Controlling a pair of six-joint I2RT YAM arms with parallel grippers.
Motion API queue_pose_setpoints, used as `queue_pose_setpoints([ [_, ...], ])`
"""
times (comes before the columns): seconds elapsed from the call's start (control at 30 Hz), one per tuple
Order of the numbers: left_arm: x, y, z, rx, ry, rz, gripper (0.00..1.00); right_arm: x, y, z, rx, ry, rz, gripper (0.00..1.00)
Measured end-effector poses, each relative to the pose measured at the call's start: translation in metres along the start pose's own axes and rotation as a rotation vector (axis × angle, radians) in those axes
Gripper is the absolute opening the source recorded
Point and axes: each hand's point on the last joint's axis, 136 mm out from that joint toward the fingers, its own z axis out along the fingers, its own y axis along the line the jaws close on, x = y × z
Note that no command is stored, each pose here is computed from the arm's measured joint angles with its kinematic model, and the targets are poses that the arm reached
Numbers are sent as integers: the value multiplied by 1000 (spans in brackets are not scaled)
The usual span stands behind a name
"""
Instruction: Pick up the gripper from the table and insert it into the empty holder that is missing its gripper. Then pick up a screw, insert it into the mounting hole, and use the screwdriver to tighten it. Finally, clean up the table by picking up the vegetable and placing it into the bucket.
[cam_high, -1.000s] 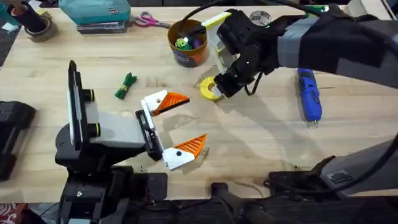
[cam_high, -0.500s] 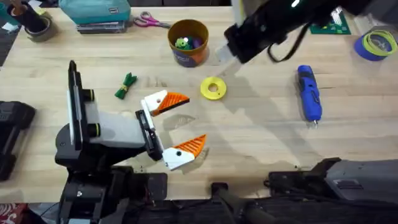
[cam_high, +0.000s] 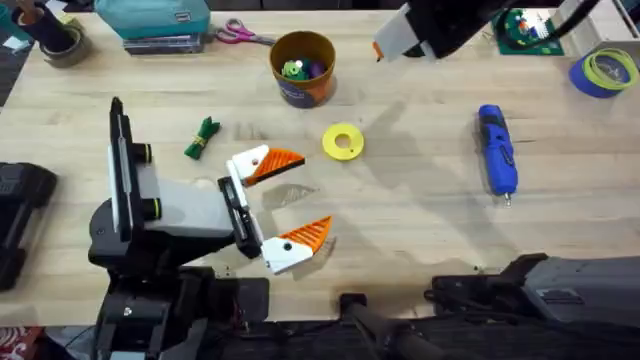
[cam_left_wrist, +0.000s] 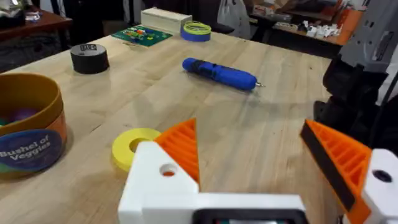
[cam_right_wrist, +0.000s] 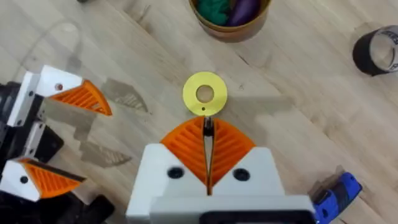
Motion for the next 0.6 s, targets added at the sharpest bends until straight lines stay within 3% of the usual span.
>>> queue_pose_setpoints([
  [0.17, 0, 0, 0, 0, 0, 0, 986, 2, 15, 1, -22, 11, -68, 6],
  [0.6, 0, 0, 0, 0, 0, 0, 986, -1, 92, 10, -131, 1, -318, 6],
])
